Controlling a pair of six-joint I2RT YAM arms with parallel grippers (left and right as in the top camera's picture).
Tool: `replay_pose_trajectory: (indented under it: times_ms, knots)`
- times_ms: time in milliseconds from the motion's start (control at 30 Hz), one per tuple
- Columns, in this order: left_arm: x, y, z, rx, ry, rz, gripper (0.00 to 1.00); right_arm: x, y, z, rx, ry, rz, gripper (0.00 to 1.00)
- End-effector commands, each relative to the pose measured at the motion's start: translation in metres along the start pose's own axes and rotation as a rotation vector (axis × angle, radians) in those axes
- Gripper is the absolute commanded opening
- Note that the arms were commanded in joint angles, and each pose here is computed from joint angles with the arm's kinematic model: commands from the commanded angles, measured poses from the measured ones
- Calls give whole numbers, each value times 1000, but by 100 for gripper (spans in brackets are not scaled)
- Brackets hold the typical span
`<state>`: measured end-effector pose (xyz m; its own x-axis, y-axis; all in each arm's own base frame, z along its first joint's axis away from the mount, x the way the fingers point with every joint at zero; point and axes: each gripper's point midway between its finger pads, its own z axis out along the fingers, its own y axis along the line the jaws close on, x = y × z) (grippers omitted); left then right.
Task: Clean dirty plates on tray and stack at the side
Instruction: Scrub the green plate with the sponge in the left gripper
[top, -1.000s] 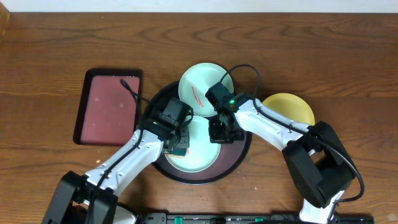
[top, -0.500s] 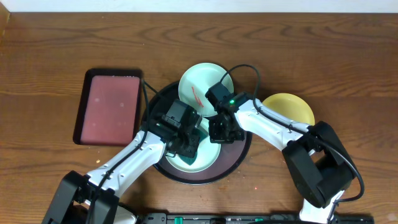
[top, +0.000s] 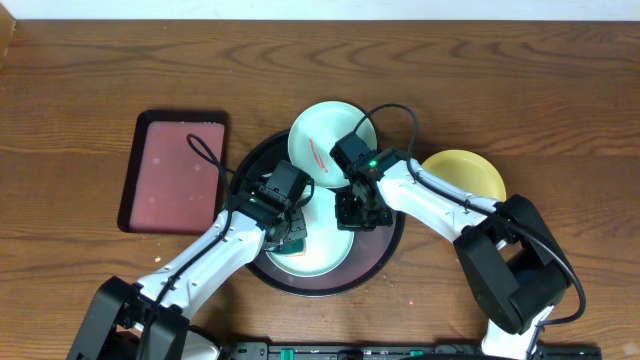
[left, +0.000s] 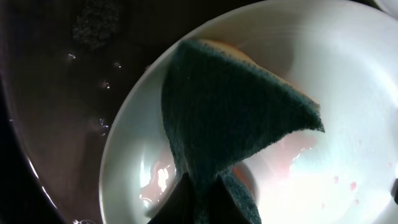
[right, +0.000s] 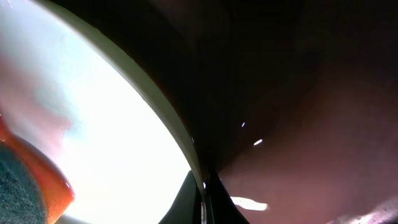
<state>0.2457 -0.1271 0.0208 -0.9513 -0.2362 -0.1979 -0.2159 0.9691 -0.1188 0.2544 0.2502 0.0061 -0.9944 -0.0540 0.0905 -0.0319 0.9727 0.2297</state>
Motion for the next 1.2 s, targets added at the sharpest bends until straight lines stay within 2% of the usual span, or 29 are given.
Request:
replay_pose_trajectory:
  times_ms: [0,133,233,433,567,667,733,800,900,967,1167]
  knots:
    - [-5,4,4,-1,-19,107,7,-5,-3,2,12,-4,18,1]
    - [11,-49,-5,304,38,452,7,-5,-3,2,12,-4,19,1]
    - [19,-61,-11,390,55,551,7,-5,-3,2,13,-4,19,1]
    - [18,-59,-11,380,50,546,7,-5,-3,2,13,-4,19,1]
    - [-8,-28,0,155,-31,328,7,-5,-3,2,13,-4,19,1]
    - [-28,10,1,-60,-133,109,7,-5,-3,2,13,-4,19,1]
    - [-33,31,-2,-162,-182,-11,7,-5,-3,2,13,-3,19,1]
    - [-33,40,-4,-204,-195,-55,8,-5,-4,2,14,-3,19,1]
    - [-26,41,-3,-205,-159,-47,7,-5,-4,2,14,-3,19,1]
    - [-14,33,0,-159,-88,24,7,-5,-3,2,13,-3,19,1]
    - [35,-25,-4,220,163,398,7,-5,-3,2,13,-4,19,1]
